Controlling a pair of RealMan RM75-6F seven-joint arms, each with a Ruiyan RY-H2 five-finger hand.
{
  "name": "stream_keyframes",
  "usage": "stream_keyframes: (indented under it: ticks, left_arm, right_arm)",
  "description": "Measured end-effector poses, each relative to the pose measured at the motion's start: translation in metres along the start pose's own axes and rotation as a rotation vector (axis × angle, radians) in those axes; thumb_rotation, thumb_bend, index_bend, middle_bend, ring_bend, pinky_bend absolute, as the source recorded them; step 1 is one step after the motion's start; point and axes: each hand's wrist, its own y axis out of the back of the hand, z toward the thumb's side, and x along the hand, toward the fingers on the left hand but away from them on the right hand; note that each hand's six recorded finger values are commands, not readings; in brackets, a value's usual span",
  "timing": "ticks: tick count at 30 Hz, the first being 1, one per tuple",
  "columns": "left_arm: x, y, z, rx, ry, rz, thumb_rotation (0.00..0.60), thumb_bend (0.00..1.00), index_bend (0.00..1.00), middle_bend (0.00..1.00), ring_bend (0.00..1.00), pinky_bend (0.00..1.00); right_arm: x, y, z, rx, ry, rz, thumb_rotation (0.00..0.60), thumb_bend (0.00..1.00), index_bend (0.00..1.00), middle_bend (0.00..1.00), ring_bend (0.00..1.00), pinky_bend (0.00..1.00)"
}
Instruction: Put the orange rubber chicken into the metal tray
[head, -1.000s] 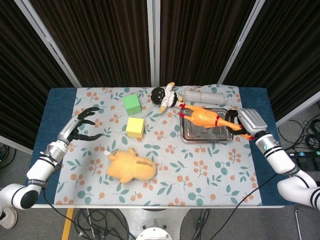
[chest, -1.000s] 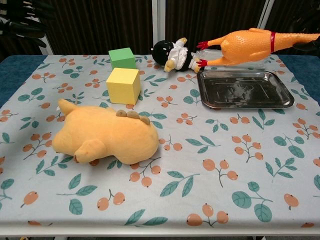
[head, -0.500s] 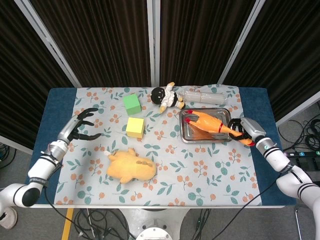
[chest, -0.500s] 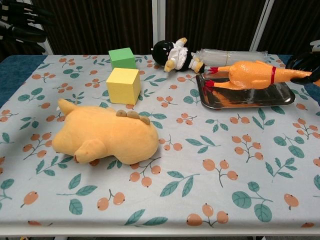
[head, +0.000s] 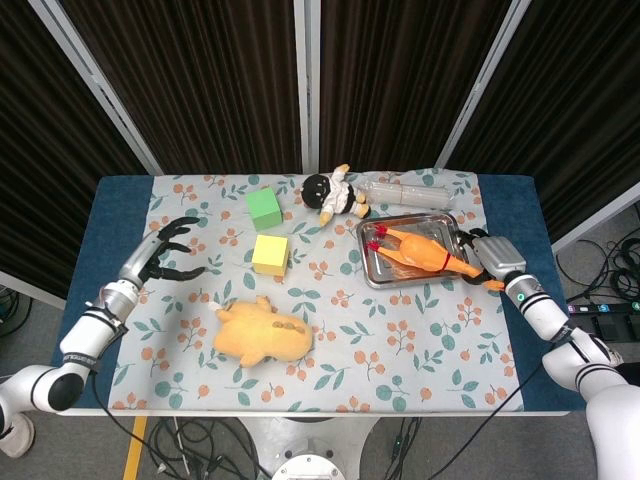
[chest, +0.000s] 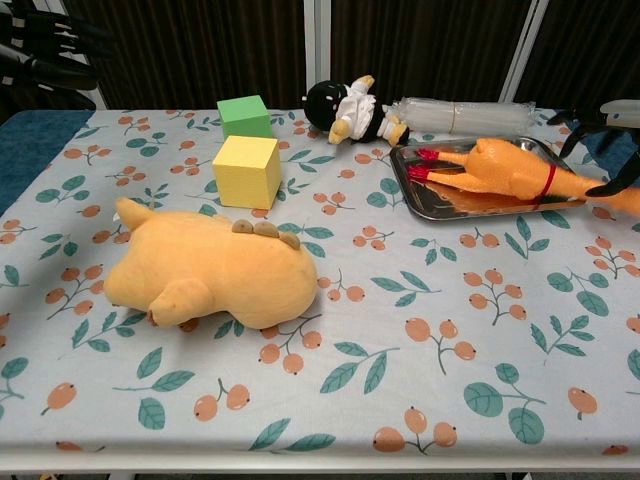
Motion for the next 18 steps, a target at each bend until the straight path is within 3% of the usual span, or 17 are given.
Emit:
stream_keyframes:
  ticks: [5, 9, 12, 18]
  left_arm:
    - [-0.002, 0.006, -0.003, -0.007, 0.002, 0.016, 0.6, 0.22, 0.21, 0.17, 0.14, 0.29]
    - [-0.004, 0.015, -0.003, 0.03, -0.008, 0.036, 0.6, 0.22, 0.21, 0.17, 0.14, 0.29]
    - [-0.01, 0.022, -0.004, 0.099, -0.012, 0.044, 0.6, 0.22, 0.21, 0.17, 0.14, 0.29]
    - [-0.029, 0.039, -0.011, 0.326, -0.018, 0.098, 0.6, 0.22, 0.22, 0.17, 0.14, 0.29]
  right_arm:
    - [-0.001, 0.01, -0.002, 0.082, -0.019, -0.038, 0.6, 0.0, 0.0, 0.04, 0.0, 0.08]
    - [0.006, 0.02, -0.002, 0.11, -0.014, -0.072, 0.6, 0.0, 0.0, 0.05, 0.0, 0.08]
    - [0.018, 0.03, 0.002, 0.097, 0.015, -0.111, 0.6, 0.0, 0.0, 0.1, 0.01, 0.1]
    - [0.068, 0.048, 0.016, 0.076, 0.084, -0.21, 0.6, 0.2, 0.02, 0.26, 0.13, 0.23]
